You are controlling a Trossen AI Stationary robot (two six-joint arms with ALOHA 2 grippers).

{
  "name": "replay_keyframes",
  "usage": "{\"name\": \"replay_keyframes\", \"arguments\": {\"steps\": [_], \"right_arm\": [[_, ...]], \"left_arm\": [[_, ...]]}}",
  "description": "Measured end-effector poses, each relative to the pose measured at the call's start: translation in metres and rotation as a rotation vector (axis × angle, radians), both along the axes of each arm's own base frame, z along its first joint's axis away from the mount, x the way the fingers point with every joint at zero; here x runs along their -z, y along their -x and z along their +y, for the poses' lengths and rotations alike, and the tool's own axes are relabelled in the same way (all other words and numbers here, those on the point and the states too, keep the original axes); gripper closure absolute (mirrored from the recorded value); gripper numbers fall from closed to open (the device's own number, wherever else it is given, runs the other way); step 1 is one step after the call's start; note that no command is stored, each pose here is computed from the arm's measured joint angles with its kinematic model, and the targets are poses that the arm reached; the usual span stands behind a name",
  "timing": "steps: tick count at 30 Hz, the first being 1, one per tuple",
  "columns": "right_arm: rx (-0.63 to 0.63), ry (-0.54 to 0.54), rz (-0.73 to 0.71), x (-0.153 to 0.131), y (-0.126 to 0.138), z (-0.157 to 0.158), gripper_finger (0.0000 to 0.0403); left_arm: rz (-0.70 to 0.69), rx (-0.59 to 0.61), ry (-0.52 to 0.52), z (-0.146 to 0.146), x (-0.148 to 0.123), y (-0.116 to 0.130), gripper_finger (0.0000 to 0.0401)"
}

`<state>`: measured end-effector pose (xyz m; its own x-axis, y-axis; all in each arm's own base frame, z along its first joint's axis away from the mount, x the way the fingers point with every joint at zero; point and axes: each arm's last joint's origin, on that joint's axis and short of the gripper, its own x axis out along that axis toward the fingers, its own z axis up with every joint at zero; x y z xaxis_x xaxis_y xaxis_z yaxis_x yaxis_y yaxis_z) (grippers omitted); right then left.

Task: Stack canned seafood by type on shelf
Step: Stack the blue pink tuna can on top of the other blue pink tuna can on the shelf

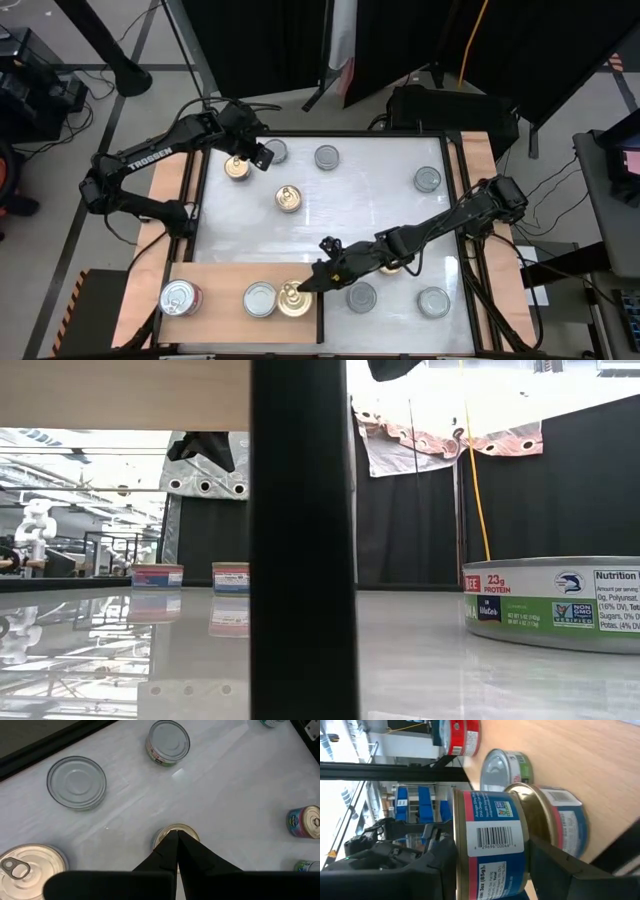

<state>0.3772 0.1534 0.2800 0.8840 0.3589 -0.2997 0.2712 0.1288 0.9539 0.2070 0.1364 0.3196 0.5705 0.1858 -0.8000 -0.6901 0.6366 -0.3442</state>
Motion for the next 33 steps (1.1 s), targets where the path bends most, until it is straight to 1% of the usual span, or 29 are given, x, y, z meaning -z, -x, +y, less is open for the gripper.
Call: {"name": "replay_keyframes", "arguments": {"steps": [2,4,13,16,19,22,26,30,33], "right_arm": [[0.007,-0.012,0.033,0.002,0.001,0.0,0.0215],[0.013,-0.025,0.055,0.003,0.001,0.0,0.02],[0.019,-0.049,0.053,0.002,0.001,0.0,0.0088],[0.018,-0.071,0.047,0.001,0.001,0.0,0.0059],[0.016,-0.092,0.055,0.0,0.001,0.0,0.0038],[0.016,-0.103,0.058,0.0,0.001,0.0,0.003],[0.014,-0.106,0.067,-0.002,0.003,-0.001,0.0033],[0.015,-0.08,0.117,-0.005,0.01,-0.003,0.0044],[0.005,-0.04,0.143,-0.015,0.012,-0.004,0.0049]], "left_arm": [[0.0,-0.001,0.0,0.0,0.0,0.0,0.039],[0.0,-0.001,0.0,0.0,0.0,0.0,0.039],[0.0,-0.004,0.003,0.0,0.0,0.0,0.039],[0.0,-0.003,0.002,0.0,0.0,0.0,0.039],[0.0,-0.003,0.002,0.0,0.0,0.0,0.039],[0.0,-0.003,0.002,0.0,0.0,0.0,0.039],[0.0,-0.004,0.002,0.0,0.0,0.0,0.039],[-0.001,-0.004,0.003,0.0,0.0,0.0,0.039],[-0.011,0.017,0.018,-0.002,0.0,-0.001,0.039]]}}
